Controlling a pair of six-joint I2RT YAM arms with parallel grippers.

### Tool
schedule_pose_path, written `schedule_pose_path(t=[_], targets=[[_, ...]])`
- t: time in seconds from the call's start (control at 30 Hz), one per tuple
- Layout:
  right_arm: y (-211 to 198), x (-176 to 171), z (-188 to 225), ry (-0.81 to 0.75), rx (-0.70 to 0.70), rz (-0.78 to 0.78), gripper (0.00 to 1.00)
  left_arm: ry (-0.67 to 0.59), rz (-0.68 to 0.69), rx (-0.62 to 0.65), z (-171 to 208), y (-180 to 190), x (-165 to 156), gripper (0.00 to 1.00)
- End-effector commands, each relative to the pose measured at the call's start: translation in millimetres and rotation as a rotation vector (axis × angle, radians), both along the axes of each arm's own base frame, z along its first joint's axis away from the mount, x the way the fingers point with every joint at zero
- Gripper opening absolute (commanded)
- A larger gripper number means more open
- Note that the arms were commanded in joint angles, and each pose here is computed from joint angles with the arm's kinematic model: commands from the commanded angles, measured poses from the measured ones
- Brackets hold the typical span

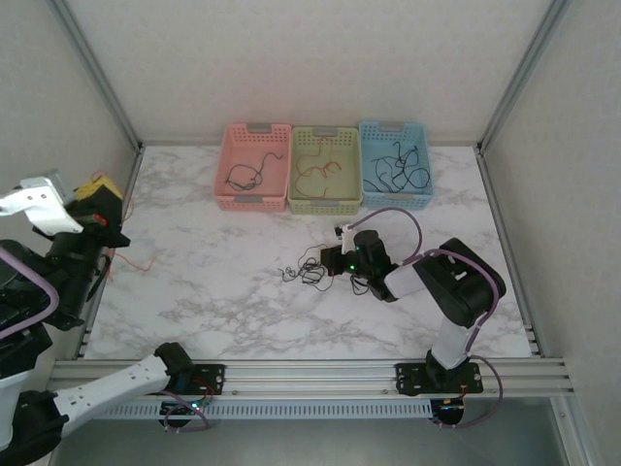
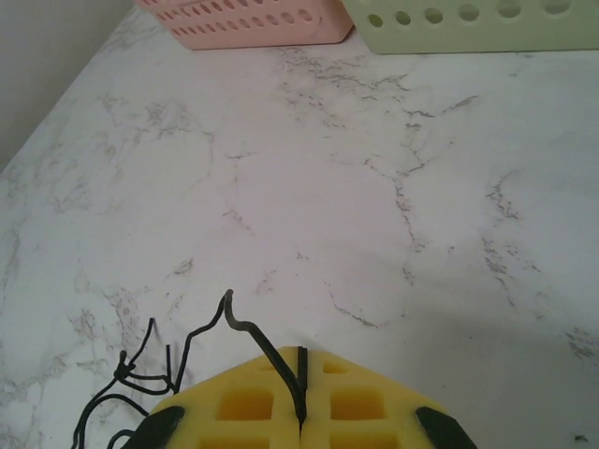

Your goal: Untangle the cables

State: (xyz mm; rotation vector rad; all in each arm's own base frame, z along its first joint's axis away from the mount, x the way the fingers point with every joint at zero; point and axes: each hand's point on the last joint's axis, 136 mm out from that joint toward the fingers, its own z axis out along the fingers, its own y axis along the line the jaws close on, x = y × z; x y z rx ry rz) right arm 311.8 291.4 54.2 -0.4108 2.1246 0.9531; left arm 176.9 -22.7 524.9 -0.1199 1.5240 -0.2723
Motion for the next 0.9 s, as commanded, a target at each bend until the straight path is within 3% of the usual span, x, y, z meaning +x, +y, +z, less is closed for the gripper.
schedule_pose_path(t=[0.0,0.3,0.43,0.67,0.87], targets=[[-5.3,0.8,21.6,-0.052,0.024,-0.034,0.0,0.055,-0.16,0.083,-3.1,-48.8,14.0,0.0],[-47.4,-10.4,65.4,-0.127,-0.022,-0.136,0.0,0.127,-0.277,0.152,-3.9,-117.5,53.5,0.0],[-71.5,-17.6,61.1,-0.098,-0.06,-0.199,0.0,0.131,-0.345,0.125,9.0,-149.9,80.4,0.0],[-103.4,-23.0,55.8,-0.101,0.01,-0.328,0.0,0.192,-0.456,0.042,7.7,-206.8,163.8,0.0],[-114.8,-27.1,47.5,-0.069,0.041,-0.386,0.0,0.259,-0.508,0.042,-18.1,-250.5,226.3,0.0]])
